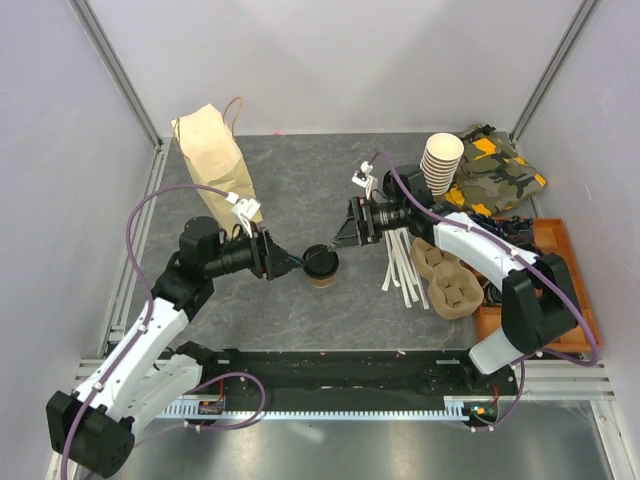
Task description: Pack the takeout coffee
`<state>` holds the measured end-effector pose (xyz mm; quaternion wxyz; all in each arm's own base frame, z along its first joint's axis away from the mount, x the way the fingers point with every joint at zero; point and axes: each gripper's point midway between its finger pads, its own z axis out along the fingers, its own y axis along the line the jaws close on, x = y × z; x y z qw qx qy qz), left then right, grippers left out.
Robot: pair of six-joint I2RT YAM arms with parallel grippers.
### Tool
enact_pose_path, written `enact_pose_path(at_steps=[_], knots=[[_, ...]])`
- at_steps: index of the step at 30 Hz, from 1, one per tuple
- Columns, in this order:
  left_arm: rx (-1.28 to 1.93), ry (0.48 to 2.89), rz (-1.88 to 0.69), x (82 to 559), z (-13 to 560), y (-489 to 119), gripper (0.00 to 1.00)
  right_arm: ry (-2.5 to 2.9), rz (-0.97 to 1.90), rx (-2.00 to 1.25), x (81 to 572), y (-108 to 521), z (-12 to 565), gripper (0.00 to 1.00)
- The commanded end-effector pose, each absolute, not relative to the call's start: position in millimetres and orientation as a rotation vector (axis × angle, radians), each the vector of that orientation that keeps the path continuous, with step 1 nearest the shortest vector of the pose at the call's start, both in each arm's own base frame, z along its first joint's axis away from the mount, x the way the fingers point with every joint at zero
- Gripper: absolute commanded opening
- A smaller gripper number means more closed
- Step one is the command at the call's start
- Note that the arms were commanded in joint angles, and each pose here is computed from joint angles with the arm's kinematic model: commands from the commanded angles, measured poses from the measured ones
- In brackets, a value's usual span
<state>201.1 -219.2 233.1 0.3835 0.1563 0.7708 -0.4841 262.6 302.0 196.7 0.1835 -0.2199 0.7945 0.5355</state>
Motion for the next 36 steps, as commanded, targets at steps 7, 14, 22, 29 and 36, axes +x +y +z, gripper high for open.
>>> enact_pose_path(at_steps=[7, 14, 22, 29, 36], knots=[[0.332, 1.938, -1.339, 209, 224, -242, 0.22, 2.169, 1.724, -0.607, 255, 323, 200, 0.32], [0.282, 1.978, -1.320, 225, 211, -247, 0.13, 2.228, 1.725, -0.604, 254, 328, 175, 0.06], [0.248, 2.014, -1.256, 226, 201, -239, 0.11, 2.329, 1.698, -0.570, 260, 328, 135, 0.01], [0.187, 2.138, -1.165, 231, 176, -231, 0.07, 2.392, 1.683, -0.544, 261, 328, 116, 0.00], [0.329, 2.154, -1.022, 238, 181, -225, 0.07, 2.459, 1.658, -0.497, 260, 322, 100, 0.00]])
